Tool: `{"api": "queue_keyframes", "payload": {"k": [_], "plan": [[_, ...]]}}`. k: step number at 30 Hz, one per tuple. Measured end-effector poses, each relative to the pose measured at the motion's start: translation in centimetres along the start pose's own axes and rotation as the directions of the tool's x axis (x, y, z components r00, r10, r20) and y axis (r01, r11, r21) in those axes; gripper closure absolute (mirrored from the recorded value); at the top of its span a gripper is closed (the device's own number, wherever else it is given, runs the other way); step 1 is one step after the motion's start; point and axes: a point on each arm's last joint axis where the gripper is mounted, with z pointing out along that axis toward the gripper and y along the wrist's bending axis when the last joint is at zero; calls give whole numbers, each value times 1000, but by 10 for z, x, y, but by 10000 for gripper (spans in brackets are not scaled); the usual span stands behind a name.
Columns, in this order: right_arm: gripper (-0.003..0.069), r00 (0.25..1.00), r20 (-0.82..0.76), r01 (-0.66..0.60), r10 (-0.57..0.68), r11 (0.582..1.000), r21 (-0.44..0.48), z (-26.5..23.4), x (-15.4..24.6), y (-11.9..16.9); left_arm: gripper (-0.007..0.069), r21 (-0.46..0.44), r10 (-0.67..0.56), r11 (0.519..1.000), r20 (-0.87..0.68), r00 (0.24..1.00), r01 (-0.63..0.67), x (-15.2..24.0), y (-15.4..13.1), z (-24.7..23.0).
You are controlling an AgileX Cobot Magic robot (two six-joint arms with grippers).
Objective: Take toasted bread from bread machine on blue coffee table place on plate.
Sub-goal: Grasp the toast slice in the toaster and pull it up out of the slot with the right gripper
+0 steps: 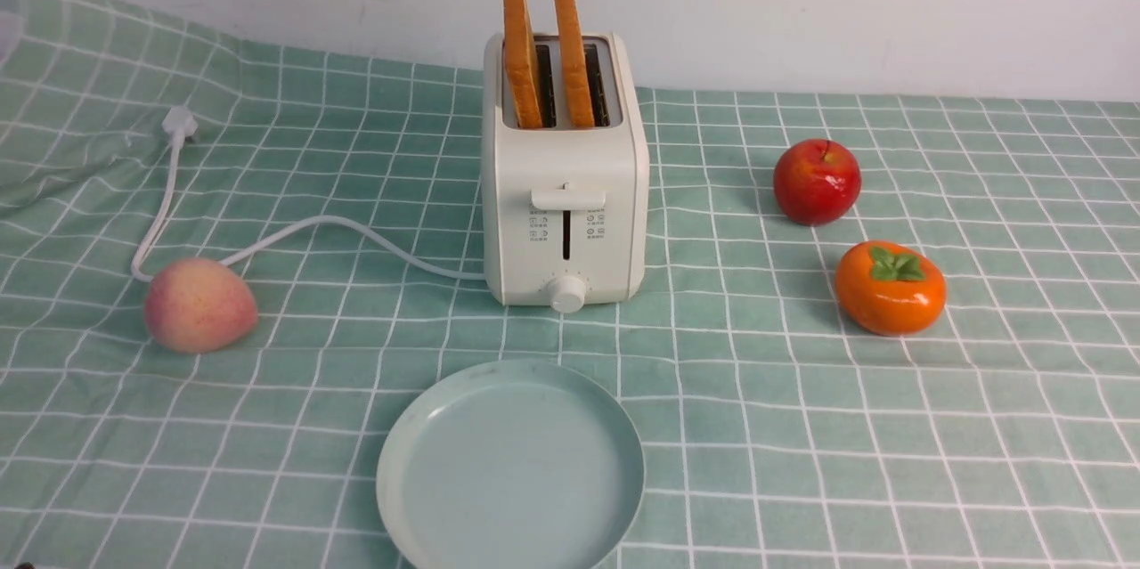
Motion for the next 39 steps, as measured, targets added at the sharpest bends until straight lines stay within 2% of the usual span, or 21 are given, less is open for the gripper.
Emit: {"api": "queue_keyframes", "payload": {"k": [5,9,10,11,15,21,33,36,39], "plan": [[419,1000,0,2,-2,1000,1,0,0,0,386,64,-79,995,104,991,73,-10,-5,-1],[419,1000,20,-5,5,1000,-7,0,-2,1,386,179,-234,964,214,948,197,-23,-12,-4],[419,999,33,-21,22,999,-41,0,-2,2,386,214,-280,949,234,931,232,-26,-13,-5],[419,999,40,-29,29,999,-23,0,-3,2,386,226,-288,945,243,926,235,-27,-14,-5],[419,955,184,-208,235,966,-155,-2,-18,10,386,354,-419,883,298,858,309,-37,-19,-10],[419,886,347,-213,308,934,-286,-9,-36,16,386,386,-438,869,312,843,310,-40,-21,-12],[421,856,406,-191,320,925,-327,-13,-42,18,386,397,-441,866,320,838,305,-41,-21,-13],[442,822,433,-210,369,904,-372,-17,-50,20,386,399,-442,865,321,838,304,-41,-22,-13],[491,779,447,-253,441,872,-420,-31,-76,22,389,428,-450,857,344,824,289,-44,-23,-15]]}}
